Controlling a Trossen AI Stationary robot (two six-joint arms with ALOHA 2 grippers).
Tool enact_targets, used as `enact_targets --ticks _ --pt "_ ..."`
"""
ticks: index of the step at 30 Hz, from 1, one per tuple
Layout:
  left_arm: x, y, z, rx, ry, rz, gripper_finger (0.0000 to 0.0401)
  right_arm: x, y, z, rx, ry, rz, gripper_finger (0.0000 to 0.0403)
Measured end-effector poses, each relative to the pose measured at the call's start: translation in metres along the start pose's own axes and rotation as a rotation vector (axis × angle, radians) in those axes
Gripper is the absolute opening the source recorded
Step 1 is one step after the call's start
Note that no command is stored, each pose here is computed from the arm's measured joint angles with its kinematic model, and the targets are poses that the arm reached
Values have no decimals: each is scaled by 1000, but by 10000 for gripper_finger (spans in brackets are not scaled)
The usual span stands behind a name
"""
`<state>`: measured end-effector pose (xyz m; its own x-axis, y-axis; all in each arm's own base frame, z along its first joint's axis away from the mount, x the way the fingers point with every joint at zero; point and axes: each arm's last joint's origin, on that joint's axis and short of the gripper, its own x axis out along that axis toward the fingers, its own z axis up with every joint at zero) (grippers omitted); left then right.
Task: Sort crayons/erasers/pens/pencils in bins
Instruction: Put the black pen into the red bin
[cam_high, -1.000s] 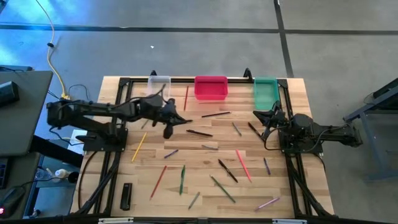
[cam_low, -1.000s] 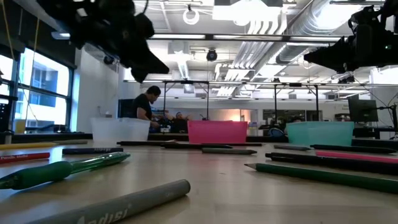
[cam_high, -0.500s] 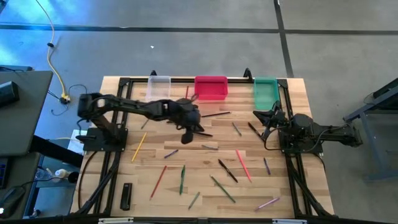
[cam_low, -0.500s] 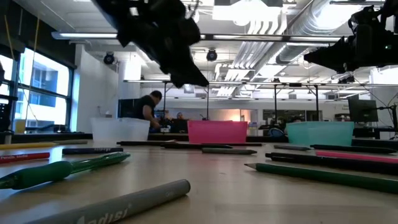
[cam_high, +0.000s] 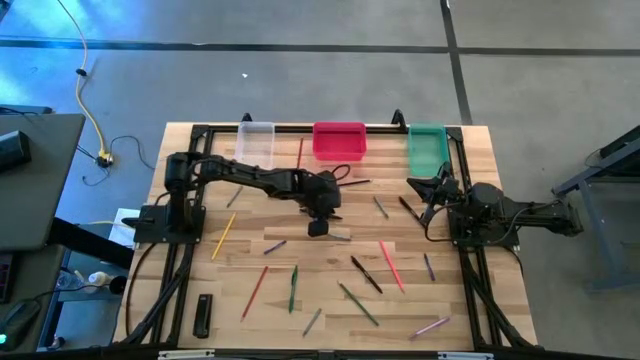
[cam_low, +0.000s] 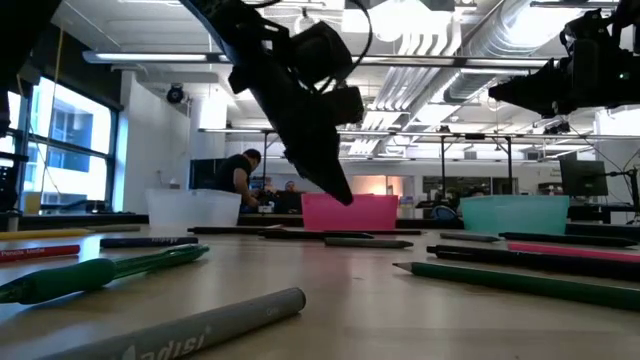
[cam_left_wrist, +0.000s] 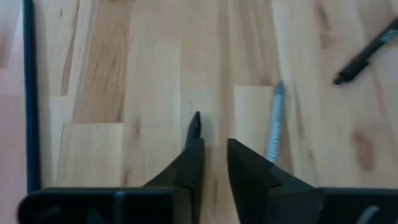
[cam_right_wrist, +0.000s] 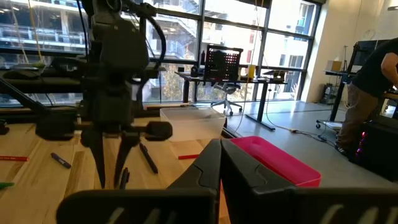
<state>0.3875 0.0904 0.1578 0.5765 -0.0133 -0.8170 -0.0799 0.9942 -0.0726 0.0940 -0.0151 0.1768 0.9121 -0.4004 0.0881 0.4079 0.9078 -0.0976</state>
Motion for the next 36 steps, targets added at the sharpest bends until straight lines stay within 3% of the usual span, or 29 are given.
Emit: enact_targets --ticks 8,16,22,31,36 --pt "9 4 -5 48 32 71 121 0 0 -3 -13 33 4 0" --pt "29 8 -18 39 98 29 122 0 0 -4 -14 37 5 0" --pt "35 9 -21 35 120 8 104 0 1 -4 -14 38 5 0" --pt "36 7 -24 46 138 -38 32 0 1 -4 -15 38 5 0" --pt "33 6 -23 45 133 -52 13 0 1 -4 -15 38 5 0"
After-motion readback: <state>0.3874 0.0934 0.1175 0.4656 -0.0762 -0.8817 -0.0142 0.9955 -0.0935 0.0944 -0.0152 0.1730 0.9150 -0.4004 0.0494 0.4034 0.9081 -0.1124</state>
